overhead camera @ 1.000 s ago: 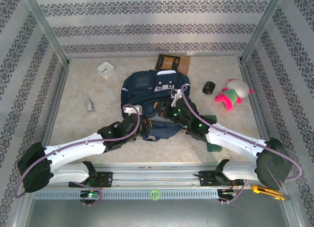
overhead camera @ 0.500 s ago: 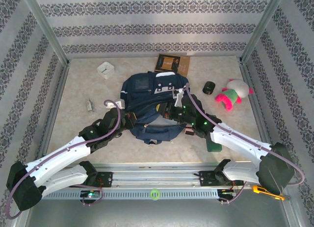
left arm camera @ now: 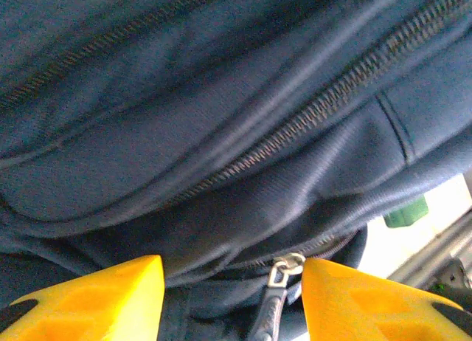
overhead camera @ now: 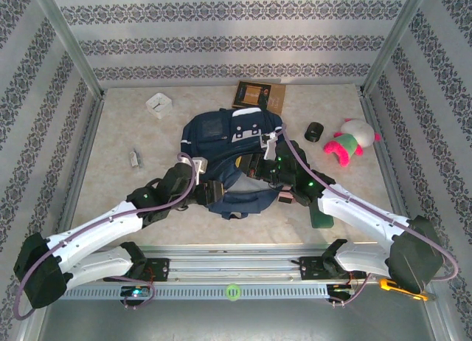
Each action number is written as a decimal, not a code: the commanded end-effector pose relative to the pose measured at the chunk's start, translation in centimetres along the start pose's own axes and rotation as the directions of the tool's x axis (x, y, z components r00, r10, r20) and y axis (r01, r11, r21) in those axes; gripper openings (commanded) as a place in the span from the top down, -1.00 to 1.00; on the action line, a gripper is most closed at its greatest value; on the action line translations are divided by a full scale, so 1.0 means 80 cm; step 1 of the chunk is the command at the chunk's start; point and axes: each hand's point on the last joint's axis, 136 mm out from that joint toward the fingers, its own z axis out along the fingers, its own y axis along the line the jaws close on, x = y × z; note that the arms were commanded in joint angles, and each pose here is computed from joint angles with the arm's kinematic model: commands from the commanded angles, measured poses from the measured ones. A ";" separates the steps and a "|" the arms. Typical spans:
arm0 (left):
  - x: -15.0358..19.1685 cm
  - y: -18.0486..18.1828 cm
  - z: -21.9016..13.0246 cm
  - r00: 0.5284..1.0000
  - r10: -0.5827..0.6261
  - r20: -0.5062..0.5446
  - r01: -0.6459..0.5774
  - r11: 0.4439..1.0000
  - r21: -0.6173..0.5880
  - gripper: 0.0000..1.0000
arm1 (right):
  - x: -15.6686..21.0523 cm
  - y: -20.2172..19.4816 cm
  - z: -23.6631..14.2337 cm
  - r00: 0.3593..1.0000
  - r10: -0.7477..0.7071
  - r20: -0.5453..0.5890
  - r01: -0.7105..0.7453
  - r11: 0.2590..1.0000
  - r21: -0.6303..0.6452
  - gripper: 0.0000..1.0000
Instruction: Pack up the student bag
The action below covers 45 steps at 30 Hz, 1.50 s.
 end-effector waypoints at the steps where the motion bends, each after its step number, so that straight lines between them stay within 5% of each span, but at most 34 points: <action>1: 0.009 -0.029 -0.004 0.997 0.060 -0.051 -0.057 0.996 0.062 -0.02 | -0.024 0.052 -0.008 0.997 -0.058 0.055 0.064 0.990 -0.128 1.00; 8: 0.037 -0.034 0.002 0.987 0.108 -0.118 -0.107 0.994 0.014 -0.01 | -0.032 0.059 -0.009 0.995 -0.064 0.077 0.074 0.988 -0.133 1.00; 16: 0.027 -0.005 0.014 0.991 0.108 -0.072 -0.117 0.984 -0.132 0.07 | -0.035 0.069 -0.011 0.994 -0.072 0.080 0.083 0.986 -0.146 1.00; 24: 0.022 0.011 0.010 0.998 0.065 -0.027 -0.069 0.978 -0.197 0.80 | -0.033 0.068 -0.013 0.994 -0.080 0.075 0.090 0.986 -0.142 1.00; 28: 0.017 0.040 -0.014 0.998 0.061 0.013 -0.054 0.953 -0.299 0.98 | -0.034 0.065 -0.021 0.994 -0.091 0.059 0.099 0.984 -0.146 1.00; 45: -0.022 0.143 -0.057 0.991 0.084 0.106 -0.026 0.888 -0.458 1.00 | -0.030 0.065 -0.084 0.978 -0.060 -0.201 -0.015 0.937 -0.350 1.00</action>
